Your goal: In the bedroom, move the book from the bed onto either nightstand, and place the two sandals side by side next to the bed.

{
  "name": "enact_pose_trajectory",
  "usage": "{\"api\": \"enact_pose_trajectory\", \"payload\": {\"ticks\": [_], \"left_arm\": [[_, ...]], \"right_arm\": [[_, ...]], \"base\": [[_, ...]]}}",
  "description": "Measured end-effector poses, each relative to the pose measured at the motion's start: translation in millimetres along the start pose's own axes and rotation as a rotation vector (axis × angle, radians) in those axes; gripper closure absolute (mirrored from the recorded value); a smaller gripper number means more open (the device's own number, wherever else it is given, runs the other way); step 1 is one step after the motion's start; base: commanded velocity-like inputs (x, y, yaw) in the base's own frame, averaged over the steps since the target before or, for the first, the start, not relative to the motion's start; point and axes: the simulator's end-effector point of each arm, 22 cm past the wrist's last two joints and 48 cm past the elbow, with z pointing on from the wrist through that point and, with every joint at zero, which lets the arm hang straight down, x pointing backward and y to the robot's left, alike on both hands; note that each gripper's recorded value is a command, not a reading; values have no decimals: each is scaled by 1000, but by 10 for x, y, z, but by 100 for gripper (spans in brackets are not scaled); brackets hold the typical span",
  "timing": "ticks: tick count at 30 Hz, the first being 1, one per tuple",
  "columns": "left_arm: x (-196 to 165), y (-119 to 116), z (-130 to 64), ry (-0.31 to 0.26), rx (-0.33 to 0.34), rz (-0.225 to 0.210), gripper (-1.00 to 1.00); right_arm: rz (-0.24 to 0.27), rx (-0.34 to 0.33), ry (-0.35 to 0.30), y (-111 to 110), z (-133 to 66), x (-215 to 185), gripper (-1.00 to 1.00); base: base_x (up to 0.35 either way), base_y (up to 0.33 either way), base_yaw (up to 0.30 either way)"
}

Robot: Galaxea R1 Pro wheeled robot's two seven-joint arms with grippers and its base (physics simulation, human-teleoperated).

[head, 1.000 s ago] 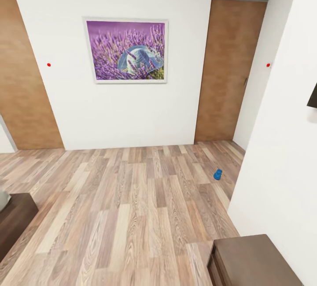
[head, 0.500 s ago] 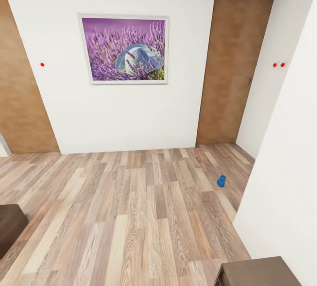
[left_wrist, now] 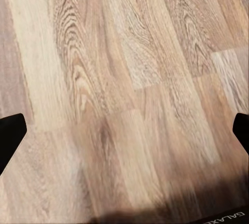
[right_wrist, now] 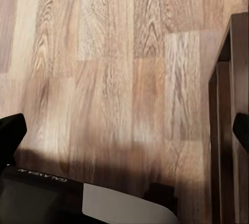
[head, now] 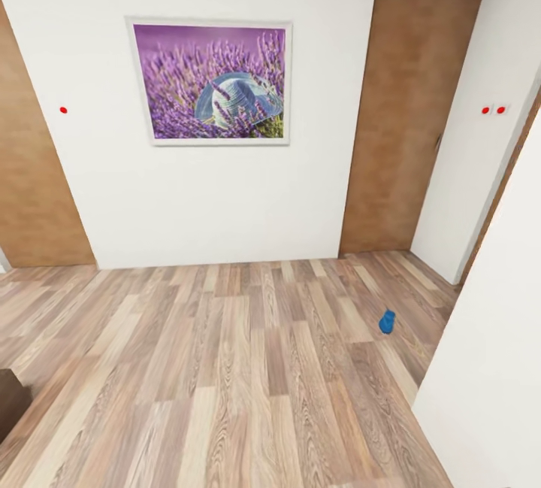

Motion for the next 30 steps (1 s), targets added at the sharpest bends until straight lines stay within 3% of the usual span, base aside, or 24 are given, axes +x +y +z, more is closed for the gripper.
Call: {"api": "enact_pose_trajectory", "payload": {"ticks": [13, 30], "left_arm": [[-1, 0, 1, 0, 0, 0, -100], [0, 0, 1, 0, 0, -1, -100]], "right_arm": [[1, 1, 0, -3, 0, -1, -100], [0, 0, 0, 0, 0, 2, -100]], "base": [[296, 0, 116], [97, 44, 2]]}}
